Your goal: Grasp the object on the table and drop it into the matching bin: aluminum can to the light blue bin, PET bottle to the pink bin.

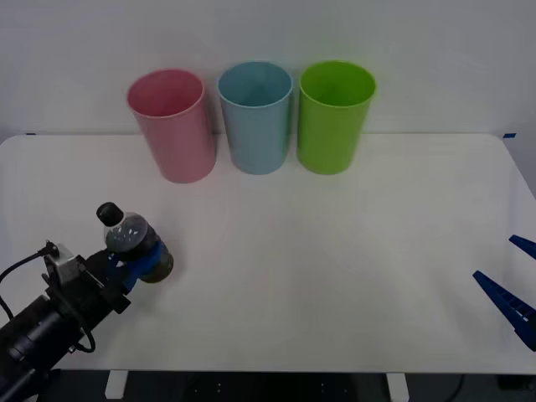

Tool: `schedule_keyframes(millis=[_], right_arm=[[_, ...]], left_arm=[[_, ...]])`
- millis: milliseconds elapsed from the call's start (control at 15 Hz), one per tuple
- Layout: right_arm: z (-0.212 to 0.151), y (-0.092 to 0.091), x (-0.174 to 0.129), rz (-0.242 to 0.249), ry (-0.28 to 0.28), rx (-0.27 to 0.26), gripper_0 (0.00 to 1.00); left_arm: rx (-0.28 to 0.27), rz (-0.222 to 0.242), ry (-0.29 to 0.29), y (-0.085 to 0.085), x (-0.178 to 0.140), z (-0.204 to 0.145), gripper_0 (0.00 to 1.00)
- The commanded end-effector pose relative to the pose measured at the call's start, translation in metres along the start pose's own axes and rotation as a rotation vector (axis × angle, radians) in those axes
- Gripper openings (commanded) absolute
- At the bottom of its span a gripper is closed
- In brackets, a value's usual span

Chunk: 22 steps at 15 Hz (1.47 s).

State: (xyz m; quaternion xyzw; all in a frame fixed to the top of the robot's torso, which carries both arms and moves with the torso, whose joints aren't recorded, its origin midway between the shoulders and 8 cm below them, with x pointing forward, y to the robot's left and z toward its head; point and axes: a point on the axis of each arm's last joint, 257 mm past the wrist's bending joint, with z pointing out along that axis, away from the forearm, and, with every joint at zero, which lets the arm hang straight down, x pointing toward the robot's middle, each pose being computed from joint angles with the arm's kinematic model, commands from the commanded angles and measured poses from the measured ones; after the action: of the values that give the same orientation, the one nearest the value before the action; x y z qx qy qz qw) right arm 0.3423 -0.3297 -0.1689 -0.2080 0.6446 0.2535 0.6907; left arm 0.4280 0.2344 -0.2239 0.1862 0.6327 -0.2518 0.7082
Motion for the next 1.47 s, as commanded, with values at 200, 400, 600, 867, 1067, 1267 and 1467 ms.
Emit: schedule_keyframes(millis=[200,400,600,867,1067,1267,1467], right_arm=[[0.000,0.000,0.000,0.000,0.000,0.000,1.00],[0.000,0.000,0.000,0.000,0.000,0.000,1.00],[0.000,0.000,0.000,0.000,0.000,0.000,1.00],[0.000,0.000,0.000,0.000,0.000,0.000,1.00],[0.000,0.000,0.000,0.000,0.000,0.000,1.00],[0.000,0.000,0.000,0.000,0.000,0.000,1.00],[0.000,0.000,0.000,0.000,0.000,0.000,1.00]], left_arm=[[-0.061,-0.070,-0.063,0.016,-0.047,0.009,0.00],[-0.112,-0.110,-0.118,0.027,-0.083,0.018,0.00],[-0.143,-0.123,-0.174,0.040,-0.115,0.030,0.00],[-0.176,-0.087,-0.235,0.064,-0.155,0.042,0.00],[-0.227,-0.085,-0.267,0.086,-0.177,0.045,0.00],[-0.291,-0.075,-0.307,0.109,-0.204,0.050,0.00],[-0.314,-0.064,-0.313,0.121,-0.220,0.078,0.00]])
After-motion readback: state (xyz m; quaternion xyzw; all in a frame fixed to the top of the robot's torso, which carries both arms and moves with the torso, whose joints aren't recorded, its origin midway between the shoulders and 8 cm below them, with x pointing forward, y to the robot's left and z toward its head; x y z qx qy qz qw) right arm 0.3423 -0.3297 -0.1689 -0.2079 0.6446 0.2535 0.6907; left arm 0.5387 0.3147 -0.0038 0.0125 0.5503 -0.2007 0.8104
